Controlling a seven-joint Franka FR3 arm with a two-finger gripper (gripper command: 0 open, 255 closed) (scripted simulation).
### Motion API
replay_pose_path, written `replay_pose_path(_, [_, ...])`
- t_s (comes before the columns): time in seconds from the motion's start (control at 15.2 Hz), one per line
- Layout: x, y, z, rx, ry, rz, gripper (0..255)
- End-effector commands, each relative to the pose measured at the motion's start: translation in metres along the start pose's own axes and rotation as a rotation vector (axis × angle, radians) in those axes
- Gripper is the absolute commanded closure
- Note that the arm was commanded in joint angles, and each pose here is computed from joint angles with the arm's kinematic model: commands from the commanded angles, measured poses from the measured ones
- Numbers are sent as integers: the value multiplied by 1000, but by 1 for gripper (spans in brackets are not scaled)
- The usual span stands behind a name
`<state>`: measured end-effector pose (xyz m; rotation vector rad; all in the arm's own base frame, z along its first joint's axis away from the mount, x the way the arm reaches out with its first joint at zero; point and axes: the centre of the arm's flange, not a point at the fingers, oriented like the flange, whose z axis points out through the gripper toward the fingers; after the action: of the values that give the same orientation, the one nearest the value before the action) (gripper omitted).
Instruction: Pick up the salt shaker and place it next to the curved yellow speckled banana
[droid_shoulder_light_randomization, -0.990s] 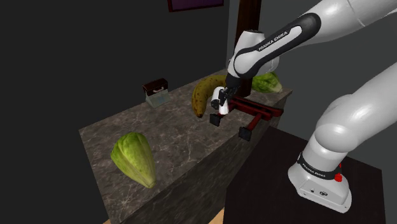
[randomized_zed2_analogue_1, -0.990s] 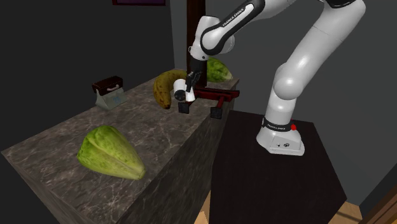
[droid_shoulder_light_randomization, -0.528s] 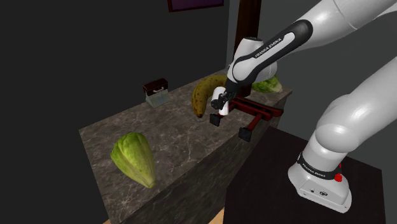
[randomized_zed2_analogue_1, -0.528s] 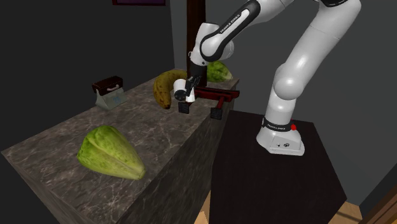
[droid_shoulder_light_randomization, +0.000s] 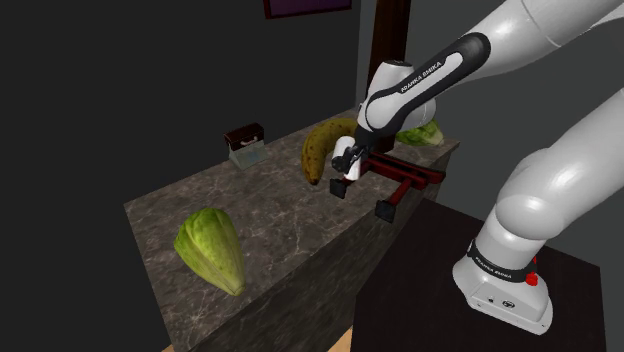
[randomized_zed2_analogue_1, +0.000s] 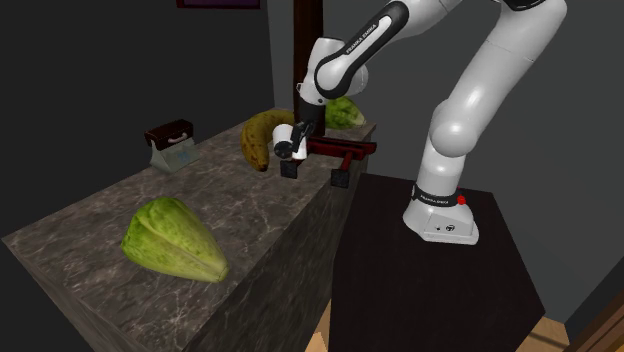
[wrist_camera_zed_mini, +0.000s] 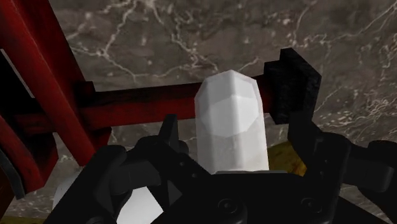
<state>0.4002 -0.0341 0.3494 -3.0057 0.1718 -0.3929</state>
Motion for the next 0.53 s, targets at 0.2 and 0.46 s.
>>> replay_pose_path(0.2, [-1, 0, 3, 0, -8, 1, 0])
replay_pose_path(0.46, [-1, 0, -47, 0, -8, 1, 0])
